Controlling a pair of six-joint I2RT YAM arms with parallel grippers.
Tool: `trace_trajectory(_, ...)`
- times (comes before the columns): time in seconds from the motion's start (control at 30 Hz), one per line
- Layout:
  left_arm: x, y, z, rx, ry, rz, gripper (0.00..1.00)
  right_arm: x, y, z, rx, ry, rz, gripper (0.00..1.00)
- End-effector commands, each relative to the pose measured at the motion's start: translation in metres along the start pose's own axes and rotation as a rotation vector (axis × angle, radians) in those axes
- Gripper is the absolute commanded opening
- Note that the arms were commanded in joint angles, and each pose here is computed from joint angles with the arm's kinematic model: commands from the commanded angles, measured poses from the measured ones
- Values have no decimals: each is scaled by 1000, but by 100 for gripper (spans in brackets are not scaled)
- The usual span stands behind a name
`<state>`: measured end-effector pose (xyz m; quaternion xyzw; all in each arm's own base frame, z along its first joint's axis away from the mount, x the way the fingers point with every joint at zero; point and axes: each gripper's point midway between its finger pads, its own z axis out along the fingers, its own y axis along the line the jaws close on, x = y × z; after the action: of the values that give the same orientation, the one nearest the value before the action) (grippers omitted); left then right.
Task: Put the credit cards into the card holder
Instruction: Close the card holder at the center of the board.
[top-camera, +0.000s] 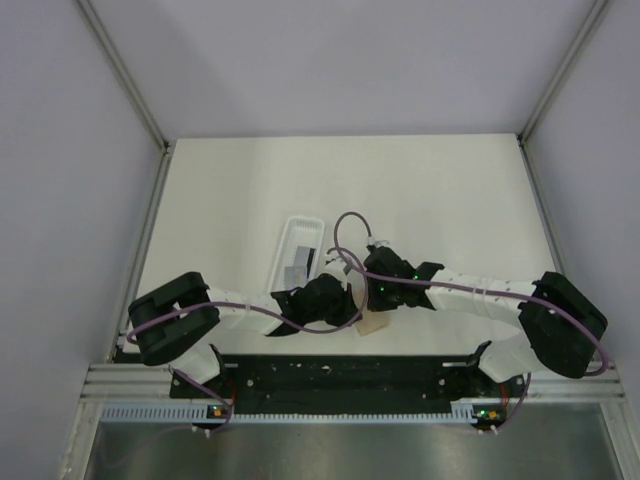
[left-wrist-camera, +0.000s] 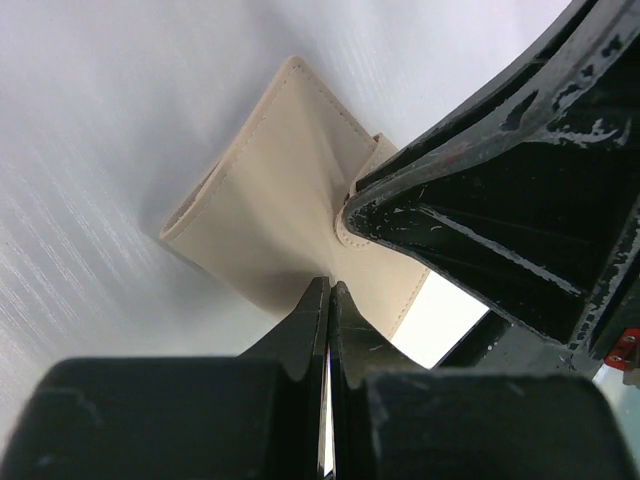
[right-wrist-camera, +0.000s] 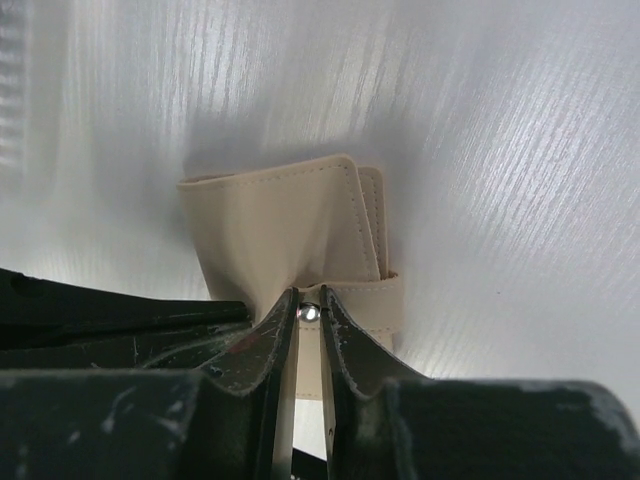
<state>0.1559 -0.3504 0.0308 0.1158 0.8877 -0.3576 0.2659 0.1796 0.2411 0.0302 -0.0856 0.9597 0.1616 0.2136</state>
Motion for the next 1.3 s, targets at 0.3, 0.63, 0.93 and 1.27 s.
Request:
trace_trajectory(0.3,11,10,-2,-29,35,8,0,40,-25,18,164,114,-63,8)
trace_trajectory(0.63,13,11,-2,-29,36,4,0,54,-36,22,171,60,-11,5)
trace_trajectory(0.93,12,11,-2,-29,35,0,0,64,-45,26,201,36,-10,4)
trace_trajectory(1.27,13,12,-3,-28,33,-2,0,68,-43,25,194,43,-21,3)
